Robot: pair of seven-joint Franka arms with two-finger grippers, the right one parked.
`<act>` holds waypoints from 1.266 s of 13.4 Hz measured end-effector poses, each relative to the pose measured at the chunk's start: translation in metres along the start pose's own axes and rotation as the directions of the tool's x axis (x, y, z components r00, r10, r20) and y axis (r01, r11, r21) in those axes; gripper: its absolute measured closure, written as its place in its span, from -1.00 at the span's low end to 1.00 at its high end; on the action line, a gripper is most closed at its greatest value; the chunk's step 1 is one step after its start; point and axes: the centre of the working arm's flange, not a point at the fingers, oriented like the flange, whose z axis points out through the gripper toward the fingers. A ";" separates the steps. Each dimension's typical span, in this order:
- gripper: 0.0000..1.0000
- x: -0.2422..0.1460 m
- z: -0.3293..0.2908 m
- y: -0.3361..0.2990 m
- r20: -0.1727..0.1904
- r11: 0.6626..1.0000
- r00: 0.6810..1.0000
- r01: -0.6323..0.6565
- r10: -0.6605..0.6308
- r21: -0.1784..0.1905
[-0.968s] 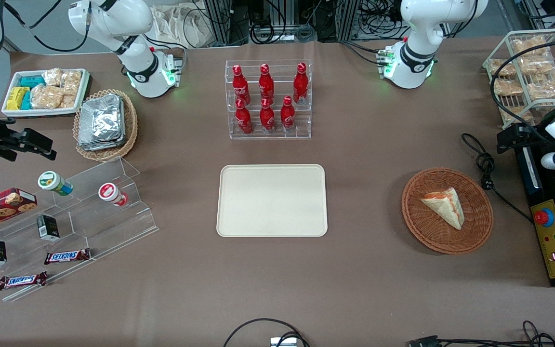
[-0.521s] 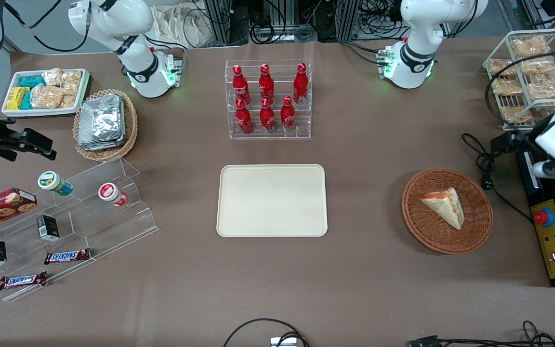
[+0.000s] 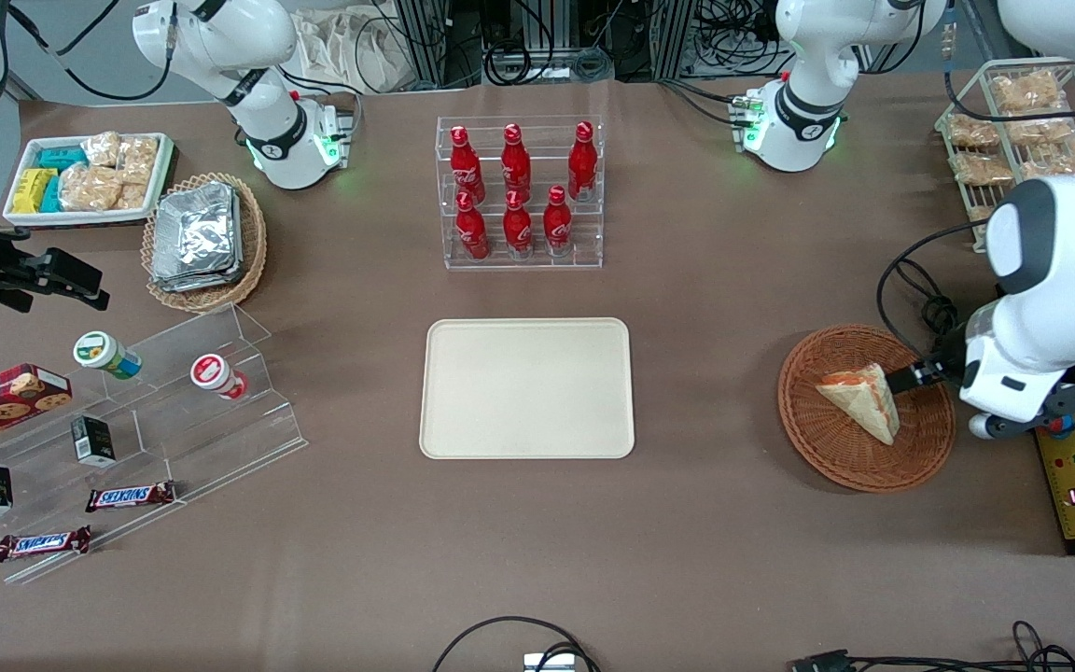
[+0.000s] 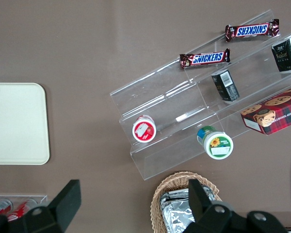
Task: Place sandwich from basket to tray
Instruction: 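Lower the left gripper onto the wrapped sandwich and close it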
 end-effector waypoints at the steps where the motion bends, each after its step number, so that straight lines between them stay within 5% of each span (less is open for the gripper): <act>1: -1.00 -0.001 0.013 0.000 -0.008 0.999 0.999 0.051 -0.051 -0.004; 7: -1.00 -0.015 0.098 -0.022 -0.053 0.963 0.962 0.266 -0.267 -0.040; 14: -1.00 -0.028 0.156 -0.015 -0.068 0.943 0.942 0.326 -0.330 -0.064; 16: -0.87 -0.027 0.165 -0.014 -0.065 0.942 0.940 0.330 -0.334 -0.062; 17: -0.62 -0.027 0.165 -0.015 -0.065 0.941 0.939 0.333 -0.337 -0.061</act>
